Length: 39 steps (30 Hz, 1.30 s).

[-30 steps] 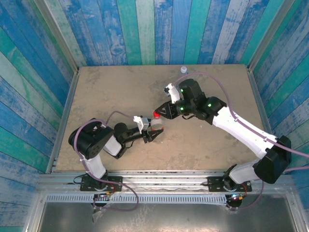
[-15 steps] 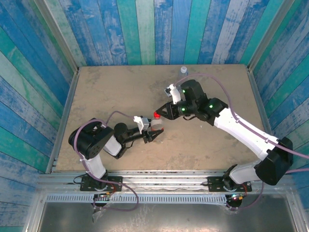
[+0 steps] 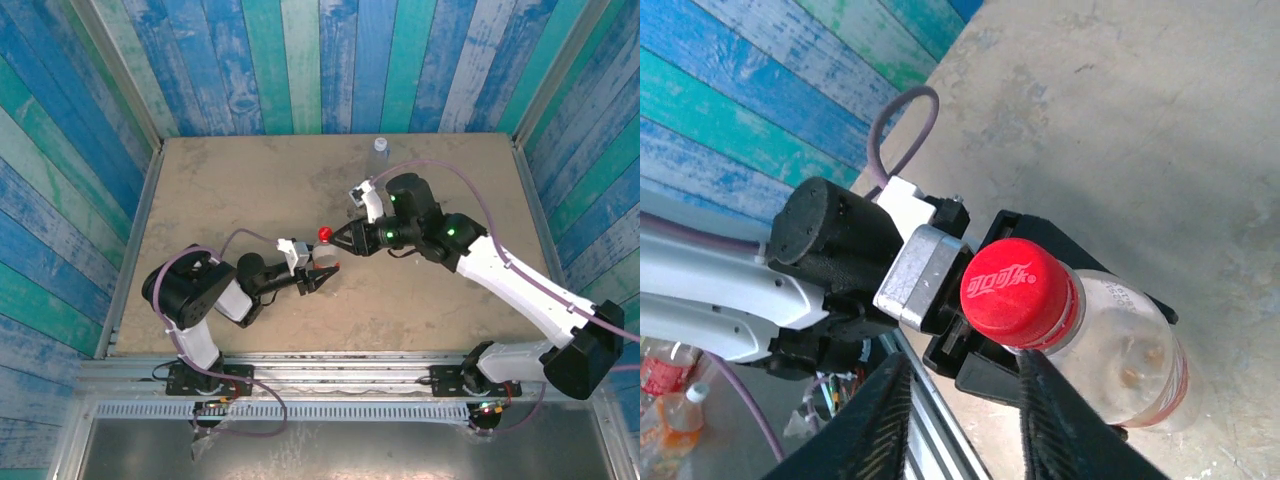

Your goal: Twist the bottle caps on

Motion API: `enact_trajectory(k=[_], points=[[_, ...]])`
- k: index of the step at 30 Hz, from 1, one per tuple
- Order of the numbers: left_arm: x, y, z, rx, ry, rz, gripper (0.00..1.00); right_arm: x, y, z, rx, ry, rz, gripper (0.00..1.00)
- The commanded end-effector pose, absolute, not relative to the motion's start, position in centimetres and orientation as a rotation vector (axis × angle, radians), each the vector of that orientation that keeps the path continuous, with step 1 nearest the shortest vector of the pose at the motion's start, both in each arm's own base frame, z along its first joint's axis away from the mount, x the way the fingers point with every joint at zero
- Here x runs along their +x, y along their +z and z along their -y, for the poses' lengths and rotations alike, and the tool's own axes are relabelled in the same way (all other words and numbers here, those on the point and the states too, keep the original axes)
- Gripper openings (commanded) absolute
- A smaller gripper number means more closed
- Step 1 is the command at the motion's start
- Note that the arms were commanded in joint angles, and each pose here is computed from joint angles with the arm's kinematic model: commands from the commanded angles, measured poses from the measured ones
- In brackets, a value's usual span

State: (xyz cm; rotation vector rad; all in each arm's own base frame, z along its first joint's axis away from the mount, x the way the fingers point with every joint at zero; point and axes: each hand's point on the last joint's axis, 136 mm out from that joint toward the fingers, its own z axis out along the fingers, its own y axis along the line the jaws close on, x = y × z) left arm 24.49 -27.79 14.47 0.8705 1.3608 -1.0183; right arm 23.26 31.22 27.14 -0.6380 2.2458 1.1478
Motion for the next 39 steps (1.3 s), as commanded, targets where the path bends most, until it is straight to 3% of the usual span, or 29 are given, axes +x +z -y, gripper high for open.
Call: enact_trajectory(k=[1, 8, 20, 39], points=[[24.4, 11.2, 27.6, 0.887, -1.026, -1.491, 0.6, 23.9, 27.6, -30.4, -0.631, 1.082, -2.21, 0.38], [24.1, 11.1, 27.5, 0.896, -1.024, -1.488, 0.61, 25.6, 27.4, -32.0, -0.664, 1.103, -2.228, 0.42], [24.3, 11.0, 27.5, 0.896, -1.021, -1.492, 0.61, 25.5, 26.3, -33.2, -0.725, 1.154, -2.282, 0.27], [25.0, 10.8, 27.6, 0.869, -1.021, -1.521, 0.6, 22.4, 25.7, -31.8, -0.662, 1.244, -2.286, 0.23]])
